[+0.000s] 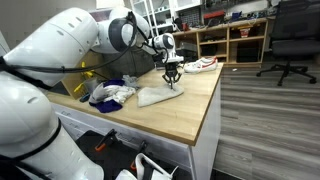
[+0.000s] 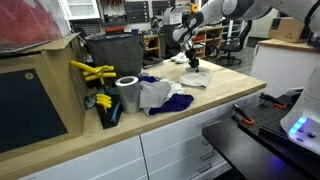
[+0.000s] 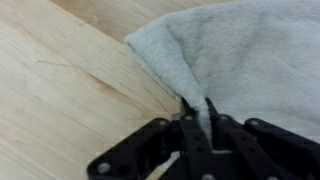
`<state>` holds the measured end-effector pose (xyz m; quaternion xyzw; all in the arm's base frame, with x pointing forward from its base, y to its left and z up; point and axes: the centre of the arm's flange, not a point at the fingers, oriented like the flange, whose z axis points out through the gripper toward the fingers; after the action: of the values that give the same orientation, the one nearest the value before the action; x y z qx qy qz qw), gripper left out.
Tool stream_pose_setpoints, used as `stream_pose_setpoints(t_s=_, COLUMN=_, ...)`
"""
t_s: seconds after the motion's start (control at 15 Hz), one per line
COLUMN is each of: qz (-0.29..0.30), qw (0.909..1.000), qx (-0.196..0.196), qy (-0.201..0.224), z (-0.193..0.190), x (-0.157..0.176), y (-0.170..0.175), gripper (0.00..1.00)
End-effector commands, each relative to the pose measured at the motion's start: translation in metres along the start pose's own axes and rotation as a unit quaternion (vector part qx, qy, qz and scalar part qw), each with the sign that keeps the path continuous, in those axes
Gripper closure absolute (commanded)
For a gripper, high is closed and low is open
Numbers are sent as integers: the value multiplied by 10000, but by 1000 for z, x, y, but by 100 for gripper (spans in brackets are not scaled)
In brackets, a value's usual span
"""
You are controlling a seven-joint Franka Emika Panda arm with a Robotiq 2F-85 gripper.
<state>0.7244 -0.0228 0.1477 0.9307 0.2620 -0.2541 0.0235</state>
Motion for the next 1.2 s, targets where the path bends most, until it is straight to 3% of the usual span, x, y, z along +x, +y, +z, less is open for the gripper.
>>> stream_pose_setpoints(t_s=0.0, qz=45, qw=9999, qx=-3, qy=99, z=-24, x=-15, y=2, gripper=100)
stream_pose_setpoints(t_s=0.27, qz=398, qw=9969, qx=-477, qy=491, z=-62, x=-40, y=6, gripper=98)
stream_pose_setpoints(t_s=0.47, qz=583, qw=9895, qx=-1050, qy=800, z=-96, x=-59, y=1, gripper=98)
stream_pose_setpoints(t_s=0.73, qz=634, qw=9731, qx=-1932, qy=1082, z=-117, x=-71, y=-27, gripper=98)
stream_pose_setpoints(t_s=1.13, qz=502, qw=9461, qx=-2919, qy=1312, z=-96, x=-65, y=-79, gripper=98)
